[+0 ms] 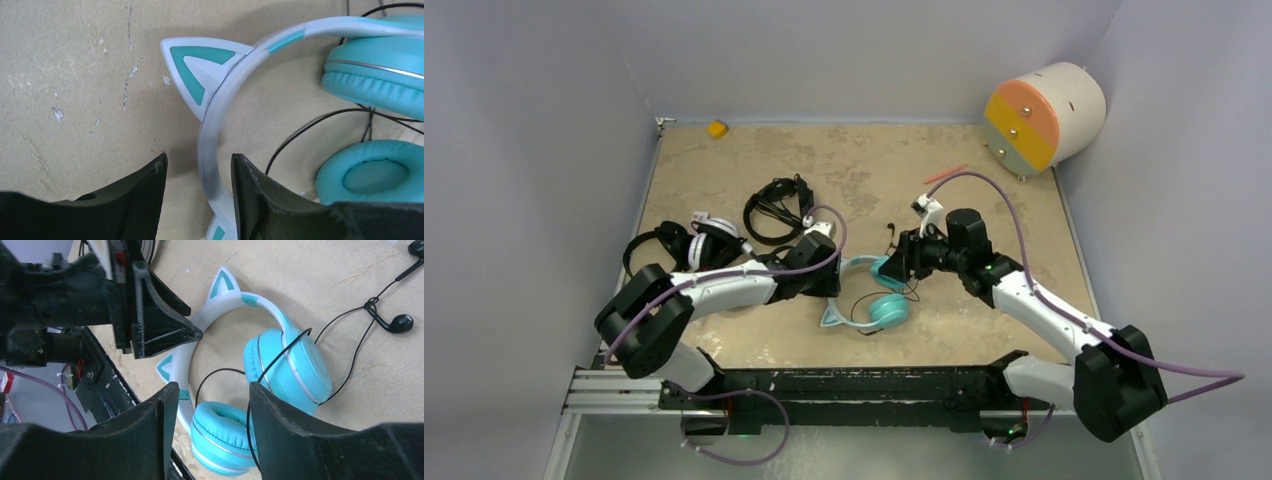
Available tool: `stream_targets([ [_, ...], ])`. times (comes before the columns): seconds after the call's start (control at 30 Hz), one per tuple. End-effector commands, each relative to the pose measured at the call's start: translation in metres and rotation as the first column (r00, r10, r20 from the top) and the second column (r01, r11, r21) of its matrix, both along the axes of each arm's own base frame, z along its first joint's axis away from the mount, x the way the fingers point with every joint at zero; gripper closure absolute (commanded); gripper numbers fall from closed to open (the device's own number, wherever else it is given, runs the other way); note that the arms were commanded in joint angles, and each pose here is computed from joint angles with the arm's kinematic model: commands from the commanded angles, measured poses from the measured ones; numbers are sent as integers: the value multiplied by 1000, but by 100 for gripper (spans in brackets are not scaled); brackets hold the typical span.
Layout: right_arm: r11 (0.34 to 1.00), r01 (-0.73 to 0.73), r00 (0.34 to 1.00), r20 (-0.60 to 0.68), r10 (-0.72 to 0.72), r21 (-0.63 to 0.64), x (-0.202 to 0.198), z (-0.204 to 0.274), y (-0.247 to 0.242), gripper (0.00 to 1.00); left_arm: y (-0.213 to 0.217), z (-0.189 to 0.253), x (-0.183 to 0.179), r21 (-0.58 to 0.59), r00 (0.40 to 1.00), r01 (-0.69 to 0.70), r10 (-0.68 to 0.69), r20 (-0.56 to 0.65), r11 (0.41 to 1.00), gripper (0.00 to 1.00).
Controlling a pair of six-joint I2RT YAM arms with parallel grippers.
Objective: Wrap the headphones
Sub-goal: Place the headphones at the center of the board, then pick up the headphones from the center of the board.
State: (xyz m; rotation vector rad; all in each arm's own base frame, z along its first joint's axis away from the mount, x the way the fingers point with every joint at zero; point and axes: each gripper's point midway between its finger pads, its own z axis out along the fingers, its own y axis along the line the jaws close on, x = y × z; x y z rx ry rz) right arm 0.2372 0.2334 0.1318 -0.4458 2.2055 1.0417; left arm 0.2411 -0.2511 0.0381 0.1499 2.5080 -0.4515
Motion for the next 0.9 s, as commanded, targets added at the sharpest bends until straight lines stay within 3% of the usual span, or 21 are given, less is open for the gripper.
stream_targets([
  [0.0,1000,10,999,46,-10,-3,3,9,-2,43,3,-10,-3,73,995,-66,71,-76,995,58],
  [0.07,1000,17,998,53,-17,-5,3,11,-3,42,7,-17,-5,140,991,-85,99,-94,986,66],
  [0.23,999,47,995,84,-44,-26,3,18,-11,39,23,-37,-12,283,982,-123,158,-105,951,71],
  [0.43,997,71,990,123,-65,-40,-1,31,-20,27,27,-57,-16,324,976,-126,175,-129,938,98],
  [0.5,995,83,989,129,-75,-60,-3,31,-25,23,30,-53,-11,339,978,-142,184,-96,930,100],
  [0.6,990,120,986,122,-110,-78,-10,30,-35,22,34,-28,-1,331,983,-165,183,-22,929,100],
  [0.73,963,267,946,204,-253,-45,-6,46,-57,21,41,30,17,298,978,-207,186,99,932,100],
  [0.87,946,324,914,263,-308,-20,-11,56,-71,20,46,76,24,251,976,-202,173,130,947,100],
])
